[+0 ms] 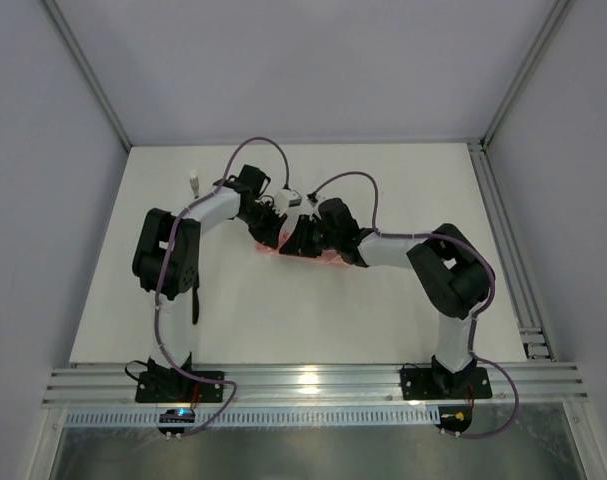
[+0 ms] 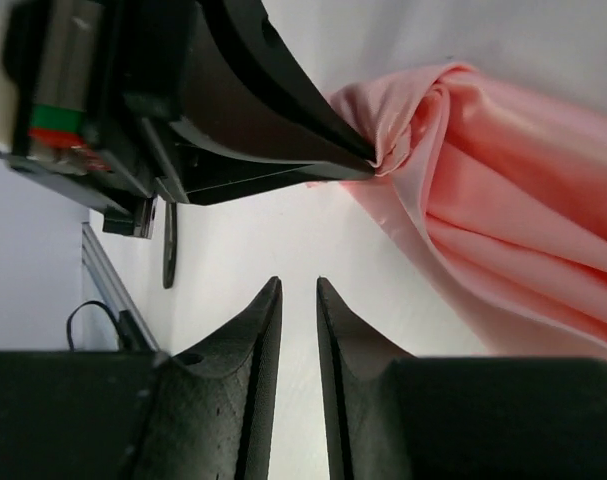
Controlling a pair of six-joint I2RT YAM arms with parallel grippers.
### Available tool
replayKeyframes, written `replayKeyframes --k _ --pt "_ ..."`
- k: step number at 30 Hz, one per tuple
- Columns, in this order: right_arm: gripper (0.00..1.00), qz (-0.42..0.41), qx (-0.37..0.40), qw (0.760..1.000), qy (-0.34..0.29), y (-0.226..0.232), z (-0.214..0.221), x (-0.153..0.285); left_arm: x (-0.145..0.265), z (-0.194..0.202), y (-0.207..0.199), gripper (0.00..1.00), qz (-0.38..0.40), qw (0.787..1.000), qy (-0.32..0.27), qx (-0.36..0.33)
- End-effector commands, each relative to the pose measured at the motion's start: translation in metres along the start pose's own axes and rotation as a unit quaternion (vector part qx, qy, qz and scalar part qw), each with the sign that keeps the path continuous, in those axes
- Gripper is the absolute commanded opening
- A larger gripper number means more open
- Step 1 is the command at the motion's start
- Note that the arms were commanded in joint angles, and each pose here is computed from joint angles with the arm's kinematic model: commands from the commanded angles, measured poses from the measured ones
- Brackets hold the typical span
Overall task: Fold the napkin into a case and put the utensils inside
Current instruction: Stuff the top corner of the smaller-rectangle-folded napkin into the folded napkin.
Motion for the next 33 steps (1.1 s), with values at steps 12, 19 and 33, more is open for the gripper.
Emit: replayKeyframes --k 12,19,33 --pt "0.2 0.022 -0.089 0.992 -0.09 -0.024 -0.014 -0.04 0.007 -0.004 -0.002 0.06 0.009 1.0 -0.009 0.012" --pt "0.2 0.023 -0.116 0.989 -0.093 -0.035 -0.013 -0.054 0.011 -0.004 -0.005 0.06 0.013 1.0 -0.012 0.004" --pt "0.06 0.017 -0.147 0.984 -0.095 -0.039 -0.019 -0.076 0.011 -0.008 -0.002 0.08 0.003 1.0 -0.023 -0.012"
Point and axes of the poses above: each gripper's point midway between its finger pads, its own x axis back along the fingers, its own y axis along the line the jaws close on, z = x × y, the point moved 6 cm from there along x, back along the fingers, and after that the axes turned 6 degrees about x, right-handed, at the moved point
